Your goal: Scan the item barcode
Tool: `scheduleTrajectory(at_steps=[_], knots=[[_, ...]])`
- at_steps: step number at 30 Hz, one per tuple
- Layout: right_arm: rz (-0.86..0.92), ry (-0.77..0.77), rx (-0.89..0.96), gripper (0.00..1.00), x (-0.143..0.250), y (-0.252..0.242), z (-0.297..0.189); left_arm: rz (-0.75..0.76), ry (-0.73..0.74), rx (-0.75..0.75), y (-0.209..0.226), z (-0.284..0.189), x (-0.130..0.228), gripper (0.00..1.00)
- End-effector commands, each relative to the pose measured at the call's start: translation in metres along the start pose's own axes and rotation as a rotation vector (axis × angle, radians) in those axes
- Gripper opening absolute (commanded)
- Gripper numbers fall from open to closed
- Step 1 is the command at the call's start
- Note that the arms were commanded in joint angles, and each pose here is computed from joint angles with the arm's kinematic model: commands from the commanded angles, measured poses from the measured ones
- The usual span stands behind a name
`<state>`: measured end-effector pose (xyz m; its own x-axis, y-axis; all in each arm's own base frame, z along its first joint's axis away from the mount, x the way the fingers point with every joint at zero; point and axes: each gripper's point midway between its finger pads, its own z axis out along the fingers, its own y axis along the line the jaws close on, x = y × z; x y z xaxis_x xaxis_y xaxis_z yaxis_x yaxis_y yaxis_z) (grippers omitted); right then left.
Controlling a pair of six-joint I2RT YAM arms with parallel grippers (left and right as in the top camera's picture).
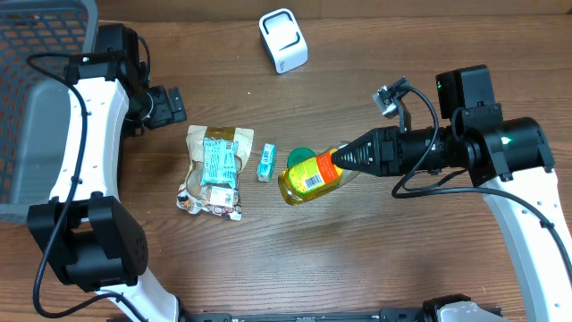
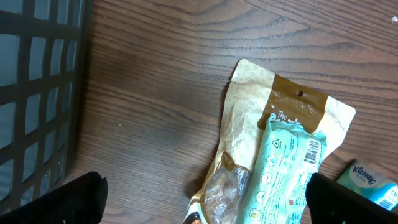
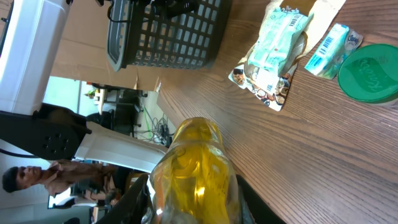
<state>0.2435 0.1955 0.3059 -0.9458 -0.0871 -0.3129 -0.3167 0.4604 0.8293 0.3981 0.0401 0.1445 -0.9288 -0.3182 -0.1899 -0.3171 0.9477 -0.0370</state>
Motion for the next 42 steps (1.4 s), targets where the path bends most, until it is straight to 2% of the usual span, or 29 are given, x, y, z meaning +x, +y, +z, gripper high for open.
scheduleTrajectory(at_steps=[1, 14, 30, 36, 42], knots=[[-0.048, -0.016, -0.033, 0.13, -0.003, 0.014, -0.004, 0.022, 0.001, 0.009, -0.004, -0.001, 0.002, 1.00], [-0.059, -0.023, -0.030, 0.13, -0.006, 0.014, -0.004, 0.021, 0.001, 0.009, -0.004, -0.001, 0.002, 0.99], [-0.049, -0.055, 0.117, 0.12, -0.012, -0.011, -0.005, 0.022, 0.001, 0.009, -0.003, -0.001, 0.002, 1.00], [0.121, -0.118, 0.311, 0.12, -0.019, -0.046, -0.012, 0.022, 0.001, 0.009, -0.004, -0.001, 0.002, 0.99], [0.180, -0.134, 0.390, 0.13, -0.018, -0.068, -0.012, 0.022, 0.001, 0.009, -0.003, -0.001, 0.002, 1.00]])
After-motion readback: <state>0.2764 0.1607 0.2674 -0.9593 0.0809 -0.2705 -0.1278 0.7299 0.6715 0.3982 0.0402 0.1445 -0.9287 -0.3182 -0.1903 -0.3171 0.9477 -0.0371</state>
